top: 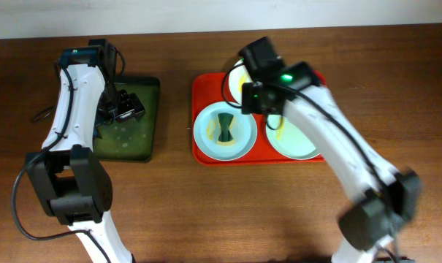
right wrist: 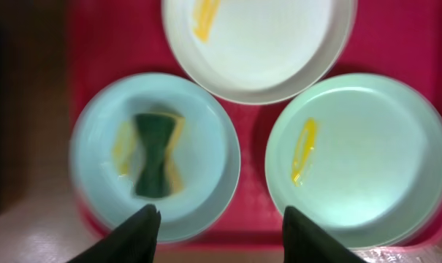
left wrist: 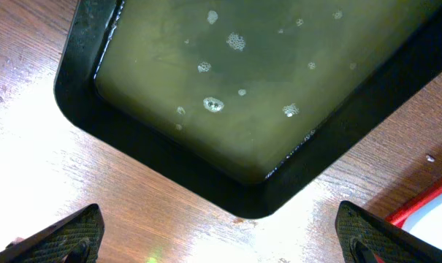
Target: Clean dirty plates on tray and stack at the side
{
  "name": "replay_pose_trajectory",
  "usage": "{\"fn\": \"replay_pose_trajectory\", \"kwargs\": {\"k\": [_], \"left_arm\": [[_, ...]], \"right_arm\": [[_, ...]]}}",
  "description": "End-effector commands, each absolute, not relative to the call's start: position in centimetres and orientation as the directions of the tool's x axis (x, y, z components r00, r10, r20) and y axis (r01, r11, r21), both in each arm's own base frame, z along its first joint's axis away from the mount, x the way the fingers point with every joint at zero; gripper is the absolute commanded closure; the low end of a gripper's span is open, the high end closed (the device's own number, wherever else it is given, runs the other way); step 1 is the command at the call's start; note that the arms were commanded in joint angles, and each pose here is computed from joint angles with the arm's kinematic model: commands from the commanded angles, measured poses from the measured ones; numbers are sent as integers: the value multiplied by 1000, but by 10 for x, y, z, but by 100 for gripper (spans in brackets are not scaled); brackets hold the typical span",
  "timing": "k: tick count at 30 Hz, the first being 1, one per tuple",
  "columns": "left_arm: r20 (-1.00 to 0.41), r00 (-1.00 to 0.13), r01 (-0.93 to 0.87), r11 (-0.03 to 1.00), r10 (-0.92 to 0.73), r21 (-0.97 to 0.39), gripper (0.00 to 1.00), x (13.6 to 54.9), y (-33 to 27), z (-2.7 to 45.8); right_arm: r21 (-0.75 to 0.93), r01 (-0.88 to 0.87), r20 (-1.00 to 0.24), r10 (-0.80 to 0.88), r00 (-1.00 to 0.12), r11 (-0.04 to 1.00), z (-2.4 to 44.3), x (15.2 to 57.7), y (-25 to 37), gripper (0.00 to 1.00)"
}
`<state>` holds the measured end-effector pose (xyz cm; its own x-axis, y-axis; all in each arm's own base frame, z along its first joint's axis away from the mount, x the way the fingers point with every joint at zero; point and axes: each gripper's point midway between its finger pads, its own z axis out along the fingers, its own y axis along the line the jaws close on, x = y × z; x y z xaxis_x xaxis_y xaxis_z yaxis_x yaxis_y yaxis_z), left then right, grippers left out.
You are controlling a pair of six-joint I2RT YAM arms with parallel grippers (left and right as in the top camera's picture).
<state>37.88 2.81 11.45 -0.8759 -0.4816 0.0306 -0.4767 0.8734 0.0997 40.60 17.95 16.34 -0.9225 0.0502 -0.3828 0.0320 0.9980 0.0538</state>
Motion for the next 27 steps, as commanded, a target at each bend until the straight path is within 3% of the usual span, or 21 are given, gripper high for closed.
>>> {"fn": "replay_pose_trajectory", "kwargs": {"k": [1,7,13,23,27], "left_arm": [[12,-880,-473,878,-475,78,1,380,27,120],[29,-886,-459,885,-462,80,1,377,20,101],[5,-900,-436,899,-437,51,1,386,7,98],[10,-907,-420,906,-421,54,1,384,0,98],[21,-914,-405,914,-406,18,1,385,-6,97]], "right_arm": [[-13,18,-376,12,-926,1000,124,429,181,45],[-3,-84,-308,-81,-948,996,84,439,173,48],[365,-287,-262,-199,-944,886,79,434,180,48],[278,-273,-227,-213,-950,921,29,417,169,48],[282,-246,-204,-192,-960,927,22,411,167,53]]}}
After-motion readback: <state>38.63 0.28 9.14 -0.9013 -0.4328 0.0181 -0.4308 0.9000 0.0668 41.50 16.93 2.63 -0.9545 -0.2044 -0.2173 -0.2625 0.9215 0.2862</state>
